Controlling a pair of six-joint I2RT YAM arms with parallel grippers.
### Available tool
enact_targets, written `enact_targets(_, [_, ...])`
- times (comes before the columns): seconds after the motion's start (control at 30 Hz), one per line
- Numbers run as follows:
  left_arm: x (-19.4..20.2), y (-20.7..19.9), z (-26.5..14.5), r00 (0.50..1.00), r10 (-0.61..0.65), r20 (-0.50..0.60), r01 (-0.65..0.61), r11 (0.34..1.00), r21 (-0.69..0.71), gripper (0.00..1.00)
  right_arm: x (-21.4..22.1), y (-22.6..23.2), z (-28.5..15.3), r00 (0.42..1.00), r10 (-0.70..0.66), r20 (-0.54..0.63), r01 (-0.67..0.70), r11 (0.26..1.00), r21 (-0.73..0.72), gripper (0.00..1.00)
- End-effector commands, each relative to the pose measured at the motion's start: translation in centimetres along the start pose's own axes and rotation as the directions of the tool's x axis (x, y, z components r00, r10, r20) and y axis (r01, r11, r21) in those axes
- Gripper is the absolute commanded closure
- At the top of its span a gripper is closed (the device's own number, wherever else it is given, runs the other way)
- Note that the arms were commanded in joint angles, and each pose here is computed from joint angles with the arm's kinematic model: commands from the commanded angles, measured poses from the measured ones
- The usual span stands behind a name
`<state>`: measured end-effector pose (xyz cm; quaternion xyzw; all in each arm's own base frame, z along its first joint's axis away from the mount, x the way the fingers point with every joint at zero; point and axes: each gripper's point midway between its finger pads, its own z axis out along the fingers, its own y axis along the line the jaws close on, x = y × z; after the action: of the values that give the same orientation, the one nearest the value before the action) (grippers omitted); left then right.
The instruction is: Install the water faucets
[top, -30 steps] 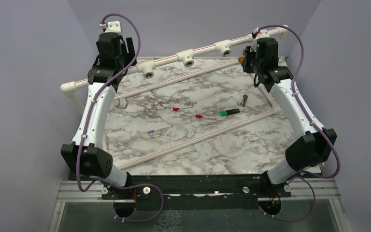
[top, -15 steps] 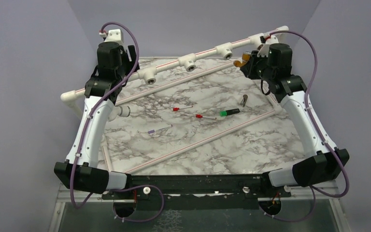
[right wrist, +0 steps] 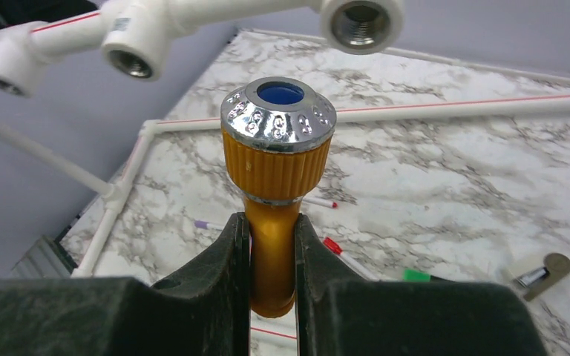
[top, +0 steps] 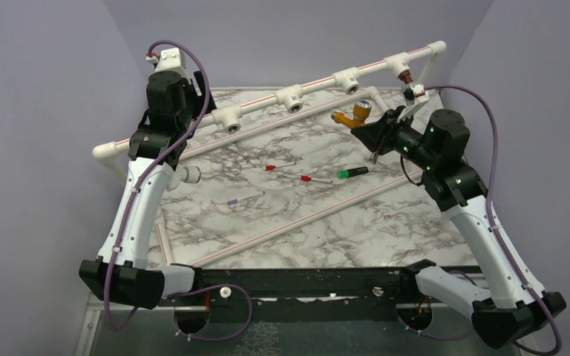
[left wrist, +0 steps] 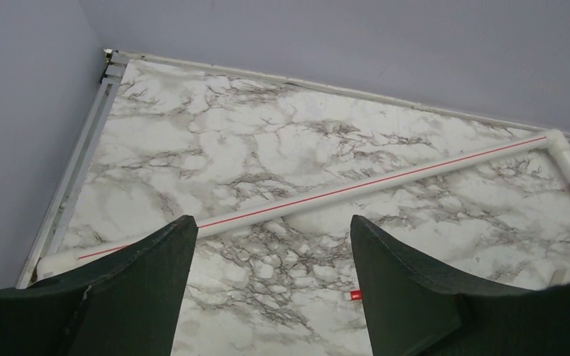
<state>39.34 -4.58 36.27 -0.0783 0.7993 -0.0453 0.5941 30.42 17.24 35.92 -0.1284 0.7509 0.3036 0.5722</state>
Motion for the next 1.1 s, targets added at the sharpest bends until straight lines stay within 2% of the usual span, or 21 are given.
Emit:
enact_targets(0.0, [4.9,-0.5,-1.6,0.986,0.022,-0.164,-0.017,0.999,0.035,0.22,-1.6,3.8,-0.4,0.990,-0.021,0.139,0.042,0.988,-0.150,0.99])
enact_targets(0.33, [3.0,0.1,-0.6,0.994,0.030,-0.102,-0.032,0.999,-0.024,0.14,-1.3,7.5,0.8,0.961,-0.124,0.249,0.165,0.974,-0.153,0.99])
enact_targets(0.53, [-0.7,1.1,0.1,1.000,0.028,0.014,-0.026,0.994,-0.105,0.11,-1.5,8.2,1.6,0.936,-0.226,0.270,0.265,0.957,-0.118,0.99])
enact_targets(0.63, [-2.4,0.8,0.4,0.997,0.032,0.076,-0.024,0.994,-0.102,0.11,-1.6,8.0,1.8,0.920,-0.274,0.280,0.310,0.946,-0.094,0.99])
enact_targets(1.07, [-2.6,-3.4,0.8,0.977,0.107,0.185,-0.136,0.979,0.152,0.10,-3.0,7.8,2.2,0.764,-0.515,0.388,0.552,0.834,0.020,0.99])
